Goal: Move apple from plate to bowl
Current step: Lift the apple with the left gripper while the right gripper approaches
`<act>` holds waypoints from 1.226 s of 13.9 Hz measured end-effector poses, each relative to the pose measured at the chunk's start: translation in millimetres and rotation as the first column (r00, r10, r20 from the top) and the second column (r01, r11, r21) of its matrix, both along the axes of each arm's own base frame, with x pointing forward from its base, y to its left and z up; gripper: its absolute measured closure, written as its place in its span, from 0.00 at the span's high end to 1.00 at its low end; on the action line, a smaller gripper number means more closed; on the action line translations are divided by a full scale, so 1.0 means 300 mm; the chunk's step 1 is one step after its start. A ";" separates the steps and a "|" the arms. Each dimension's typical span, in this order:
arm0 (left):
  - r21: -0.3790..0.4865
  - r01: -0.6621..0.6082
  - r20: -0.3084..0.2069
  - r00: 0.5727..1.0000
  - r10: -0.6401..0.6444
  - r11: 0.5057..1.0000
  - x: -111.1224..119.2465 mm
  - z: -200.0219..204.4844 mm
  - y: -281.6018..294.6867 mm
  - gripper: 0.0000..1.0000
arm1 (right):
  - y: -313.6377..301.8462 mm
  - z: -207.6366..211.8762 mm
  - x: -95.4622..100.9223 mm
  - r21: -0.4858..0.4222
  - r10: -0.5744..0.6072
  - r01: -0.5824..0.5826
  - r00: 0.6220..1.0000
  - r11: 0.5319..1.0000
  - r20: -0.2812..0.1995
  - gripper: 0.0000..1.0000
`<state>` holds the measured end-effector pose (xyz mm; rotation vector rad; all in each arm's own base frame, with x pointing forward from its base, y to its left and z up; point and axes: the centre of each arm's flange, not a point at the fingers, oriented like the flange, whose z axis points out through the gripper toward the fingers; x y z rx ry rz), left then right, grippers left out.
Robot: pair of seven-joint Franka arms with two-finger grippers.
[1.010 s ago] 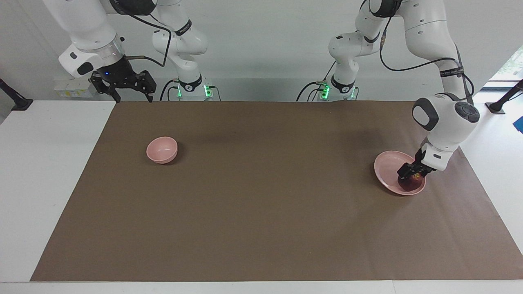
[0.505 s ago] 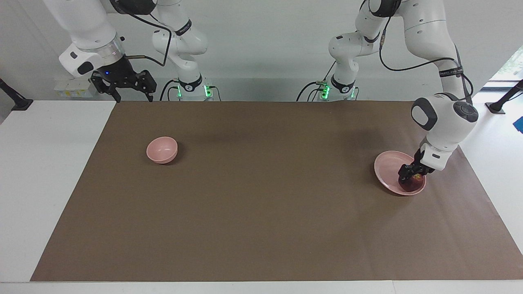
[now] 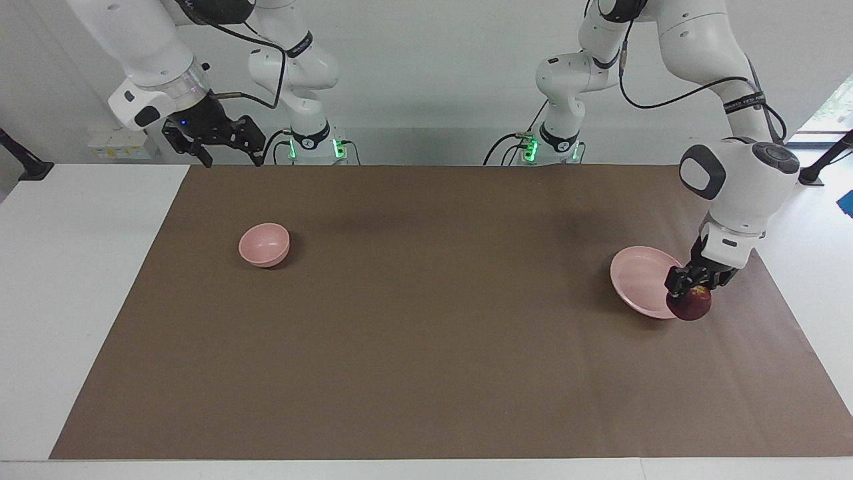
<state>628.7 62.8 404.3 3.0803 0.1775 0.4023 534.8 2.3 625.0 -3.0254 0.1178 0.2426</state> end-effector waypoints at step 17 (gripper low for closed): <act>-0.609 0.048 -0.103 0.985 -0.140 0.791 -0.137 0.339 -0.670 0.67 | 0.241 -0.341 0.162 0.320 -0.565 0.786 0.608 0.529 -0.558 1.00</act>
